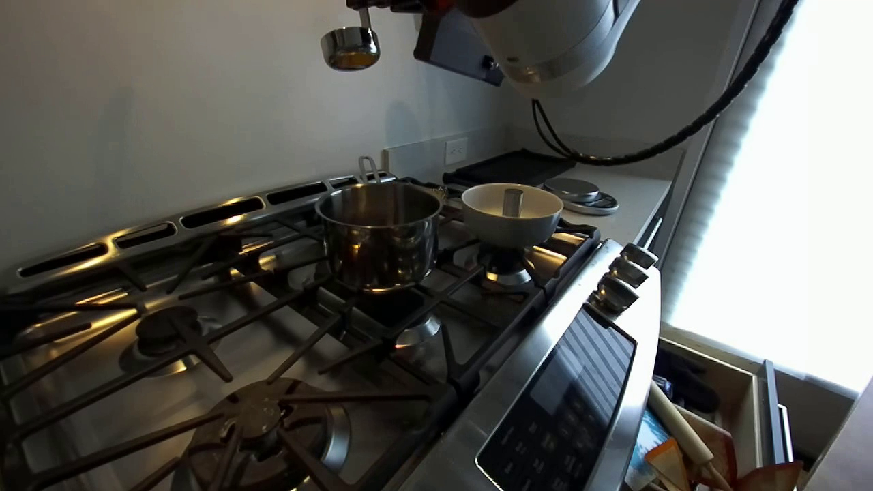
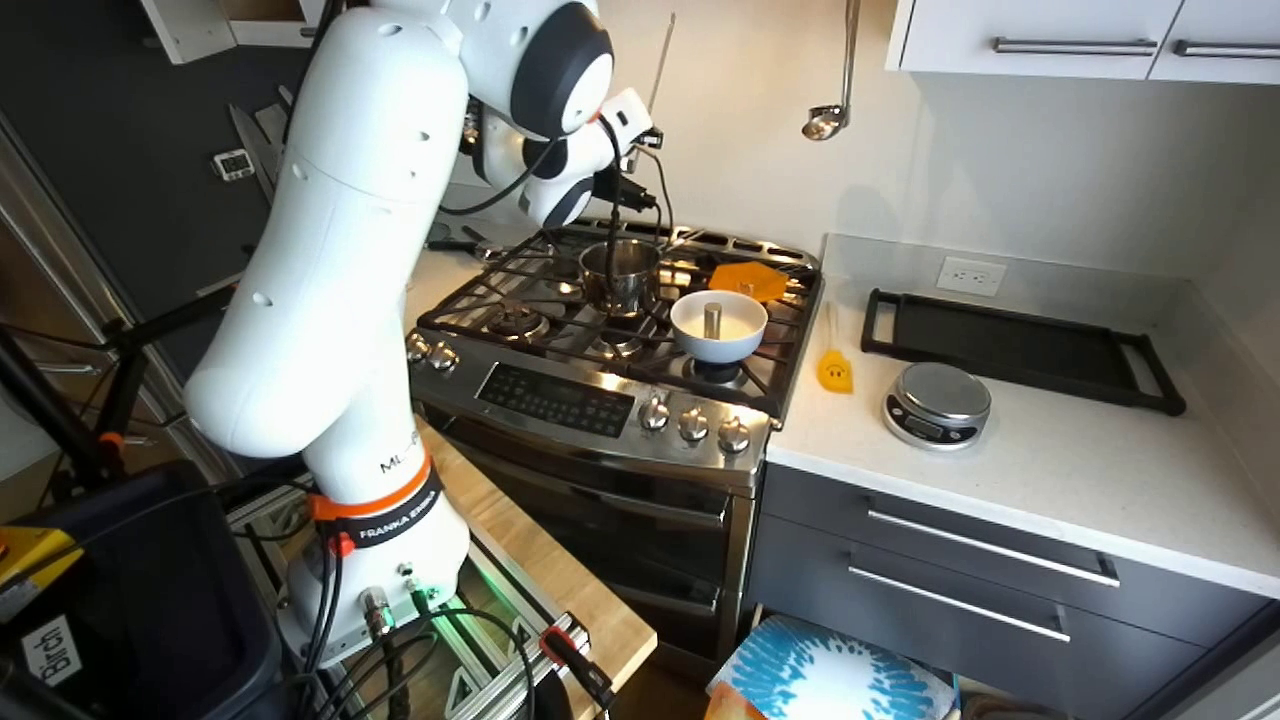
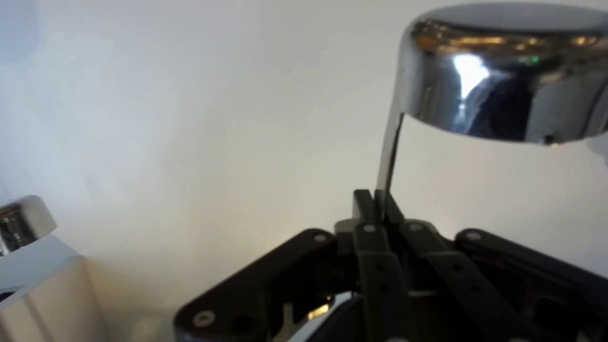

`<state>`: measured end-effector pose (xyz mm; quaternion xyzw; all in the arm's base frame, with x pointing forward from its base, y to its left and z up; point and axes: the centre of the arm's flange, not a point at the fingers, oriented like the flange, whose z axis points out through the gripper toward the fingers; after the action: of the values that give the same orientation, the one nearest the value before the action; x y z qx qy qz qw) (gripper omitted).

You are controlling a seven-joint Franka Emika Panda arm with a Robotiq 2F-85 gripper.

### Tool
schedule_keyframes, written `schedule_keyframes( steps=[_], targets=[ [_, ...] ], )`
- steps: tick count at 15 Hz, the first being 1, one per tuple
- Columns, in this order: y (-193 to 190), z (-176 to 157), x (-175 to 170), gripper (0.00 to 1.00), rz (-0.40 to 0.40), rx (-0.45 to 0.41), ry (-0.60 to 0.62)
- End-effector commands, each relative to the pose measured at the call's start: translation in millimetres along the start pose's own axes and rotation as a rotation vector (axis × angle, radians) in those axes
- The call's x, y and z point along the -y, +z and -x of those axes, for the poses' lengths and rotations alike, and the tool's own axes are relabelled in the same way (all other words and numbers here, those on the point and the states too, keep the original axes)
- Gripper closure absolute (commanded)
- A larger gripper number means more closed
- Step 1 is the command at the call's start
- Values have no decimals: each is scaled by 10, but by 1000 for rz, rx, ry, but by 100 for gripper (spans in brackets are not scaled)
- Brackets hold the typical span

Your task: Unhang one silver ladle and put it in the silver pot

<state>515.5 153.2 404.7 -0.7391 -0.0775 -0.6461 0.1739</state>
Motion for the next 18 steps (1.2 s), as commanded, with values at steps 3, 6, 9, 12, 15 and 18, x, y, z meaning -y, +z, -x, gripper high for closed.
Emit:
schedule_keyframes(
  steps=[3, 6, 9, 12, 15, 18],
  targets=[
    [-251, 126, 260, 96, 92, -4, -2],
    [-296, 108, 323, 96, 106, -6, -17],
    [-301, 167, 277, 99, 119, -3, -21],
    [-407, 342, 301, 99, 113, 10, 5],
    [-517, 532, 309, 99, 103, 45, 43],
    [-614, 780, 218, 99, 123, 107, 80]
  ],
)
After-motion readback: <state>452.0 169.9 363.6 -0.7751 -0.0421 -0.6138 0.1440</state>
